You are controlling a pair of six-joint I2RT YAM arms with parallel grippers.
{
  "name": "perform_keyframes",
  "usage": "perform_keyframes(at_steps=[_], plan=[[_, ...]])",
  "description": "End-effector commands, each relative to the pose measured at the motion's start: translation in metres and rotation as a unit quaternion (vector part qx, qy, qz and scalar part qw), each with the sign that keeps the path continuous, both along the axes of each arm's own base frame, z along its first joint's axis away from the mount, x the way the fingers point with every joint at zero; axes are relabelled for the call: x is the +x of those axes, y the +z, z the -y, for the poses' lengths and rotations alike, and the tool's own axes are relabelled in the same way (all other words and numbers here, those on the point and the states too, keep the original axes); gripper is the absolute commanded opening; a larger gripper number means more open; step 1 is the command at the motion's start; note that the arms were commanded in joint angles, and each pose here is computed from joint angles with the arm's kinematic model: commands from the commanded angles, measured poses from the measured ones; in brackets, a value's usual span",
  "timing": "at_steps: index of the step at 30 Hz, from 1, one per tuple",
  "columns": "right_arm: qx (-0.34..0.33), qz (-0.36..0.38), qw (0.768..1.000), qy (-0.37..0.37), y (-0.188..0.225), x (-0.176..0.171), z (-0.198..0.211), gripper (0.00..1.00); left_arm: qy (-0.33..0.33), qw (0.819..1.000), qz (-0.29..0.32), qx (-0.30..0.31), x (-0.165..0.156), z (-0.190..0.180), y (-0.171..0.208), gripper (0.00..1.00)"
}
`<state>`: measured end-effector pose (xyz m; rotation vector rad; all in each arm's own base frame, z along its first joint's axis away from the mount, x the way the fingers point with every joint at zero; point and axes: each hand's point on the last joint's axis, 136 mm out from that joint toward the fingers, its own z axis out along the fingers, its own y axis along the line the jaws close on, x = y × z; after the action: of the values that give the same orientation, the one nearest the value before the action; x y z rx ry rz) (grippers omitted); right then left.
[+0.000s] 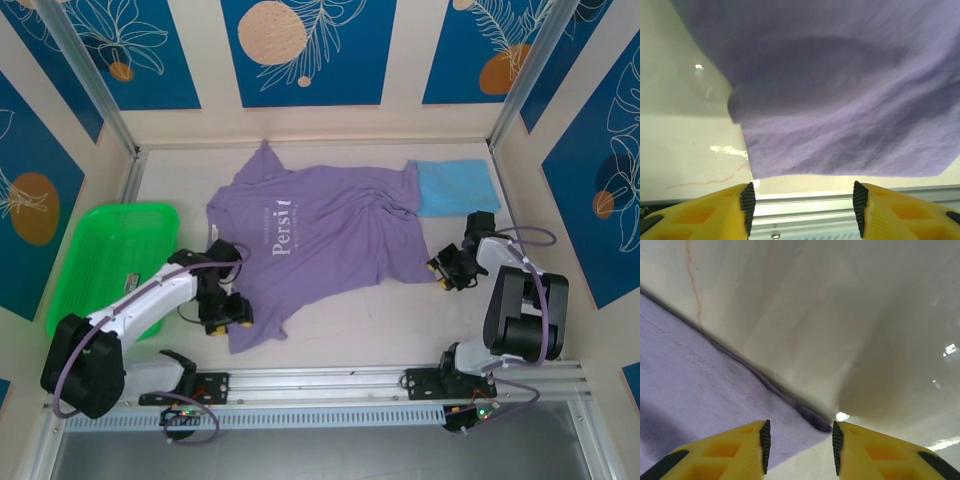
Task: Fold and stack the t-shirts
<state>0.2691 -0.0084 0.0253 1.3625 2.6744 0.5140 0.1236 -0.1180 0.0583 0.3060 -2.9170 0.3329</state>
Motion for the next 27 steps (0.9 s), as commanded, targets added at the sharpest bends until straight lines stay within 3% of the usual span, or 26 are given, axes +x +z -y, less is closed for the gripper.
perform_keyframes(at_steps=[1,7,14,21,27], plan=[[0.018,0.001,1.000,0.013,-0.006,-0.001,-0.008,0.40,0.022,0.999,-0.027,-0.003,-0.018,-0.001,-0.001,0.52],[0.018,-0.006,1.000,0.019,-0.007,-0.005,-0.011,0.36,0.023,0.999,-0.044,0.020,-0.034,-0.013,-0.010,0.47],[0.019,-0.004,0.999,0.028,-0.008,-0.008,-0.014,0.33,0.023,0.999,-0.038,0.025,-0.033,-0.010,-0.018,0.41],[0.020,-0.005,0.999,0.029,-0.009,-0.009,-0.014,0.32,0.021,0.997,-0.021,0.069,-0.033,-0.019,-0.019,0.34],[0.025,-0.001,0.999,0.030,-0.008,-0.009,-0.017,0.32,0.043,0.996,-0.006,0.074,-0.035,-0.022,-0.025,0.34]])
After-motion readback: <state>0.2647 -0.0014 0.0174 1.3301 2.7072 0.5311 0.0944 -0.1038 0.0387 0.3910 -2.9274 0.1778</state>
